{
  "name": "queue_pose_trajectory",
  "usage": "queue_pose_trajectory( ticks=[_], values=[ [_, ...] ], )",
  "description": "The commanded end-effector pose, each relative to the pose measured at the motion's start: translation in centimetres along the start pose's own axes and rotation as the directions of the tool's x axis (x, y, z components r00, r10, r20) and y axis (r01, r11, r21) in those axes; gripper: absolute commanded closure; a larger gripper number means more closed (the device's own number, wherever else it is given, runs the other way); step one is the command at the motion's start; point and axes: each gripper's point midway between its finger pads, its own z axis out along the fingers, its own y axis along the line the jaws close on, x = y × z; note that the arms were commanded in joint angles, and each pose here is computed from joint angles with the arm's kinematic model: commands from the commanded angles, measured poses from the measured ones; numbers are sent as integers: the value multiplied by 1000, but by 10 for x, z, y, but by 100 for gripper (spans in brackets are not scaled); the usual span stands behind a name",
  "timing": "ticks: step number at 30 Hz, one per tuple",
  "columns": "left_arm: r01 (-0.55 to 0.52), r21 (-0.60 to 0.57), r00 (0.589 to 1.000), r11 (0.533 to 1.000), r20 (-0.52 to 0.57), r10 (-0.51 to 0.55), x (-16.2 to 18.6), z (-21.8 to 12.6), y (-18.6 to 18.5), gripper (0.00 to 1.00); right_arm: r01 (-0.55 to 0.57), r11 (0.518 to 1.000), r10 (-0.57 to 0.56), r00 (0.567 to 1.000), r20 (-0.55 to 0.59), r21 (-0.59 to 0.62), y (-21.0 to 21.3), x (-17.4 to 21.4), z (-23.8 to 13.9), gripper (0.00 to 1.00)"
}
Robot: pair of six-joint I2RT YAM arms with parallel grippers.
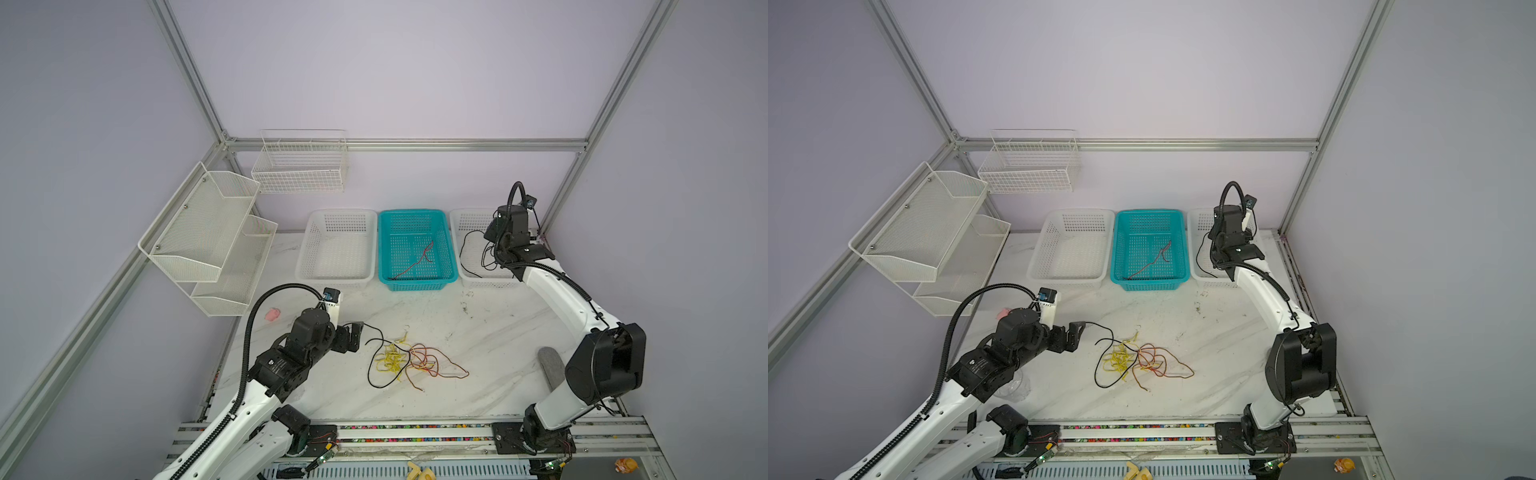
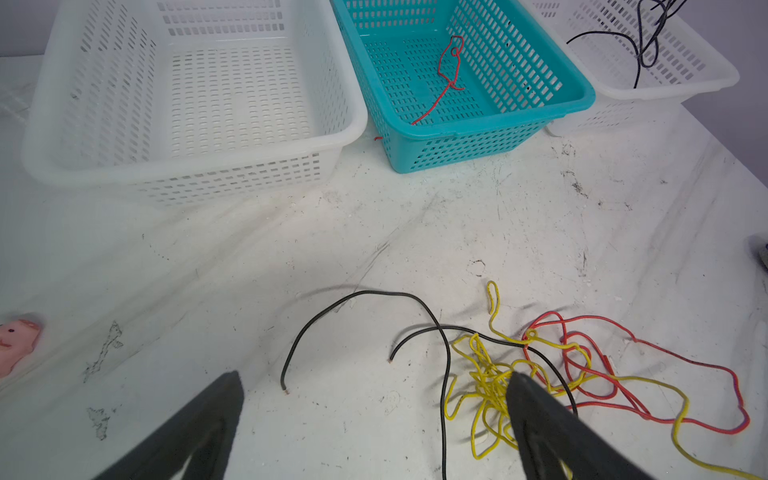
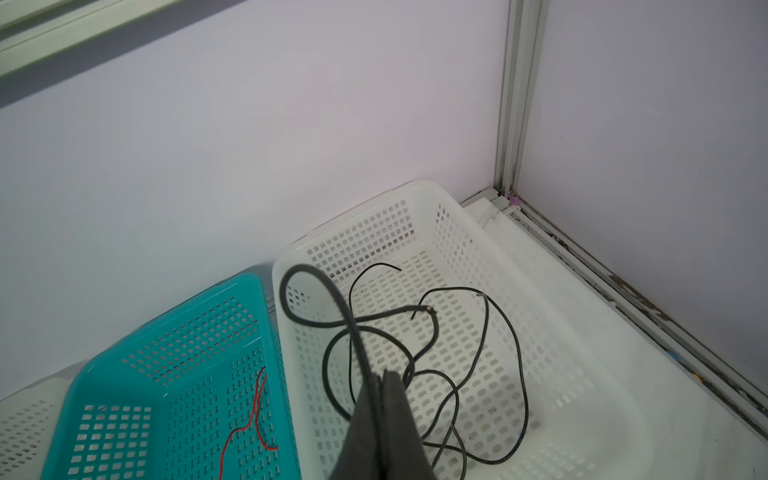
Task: Untangle the cables
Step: 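Lift the black wire and carry it over the far white basket with the right gripper, then release the black wire into the white basket and return the right gripper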
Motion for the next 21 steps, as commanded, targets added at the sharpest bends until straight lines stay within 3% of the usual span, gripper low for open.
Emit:
queue_pose_trajectory(
  ticks=[1,6,17,21],
  values=[
    [-13,22,999,1000,32,12,-11,-4,-4,0,-32,999,33,999,29,-19,8,-8,10,100],
    [-12,23,999,1000,33,11,-11,-4,-4,0,-21,999,20,1000,-19,-35,10,11,21,100],
    [-11,33,1000,999,12,11,-9,-1,-7,0,-48,983,37,997,-65,-177,26,5,-8,59],
    [-7,27,1000,1000,12,7,-10,-2,-6,0,-46,926,-15,987,-157,-376,60,24,-38,53]
  ],
)
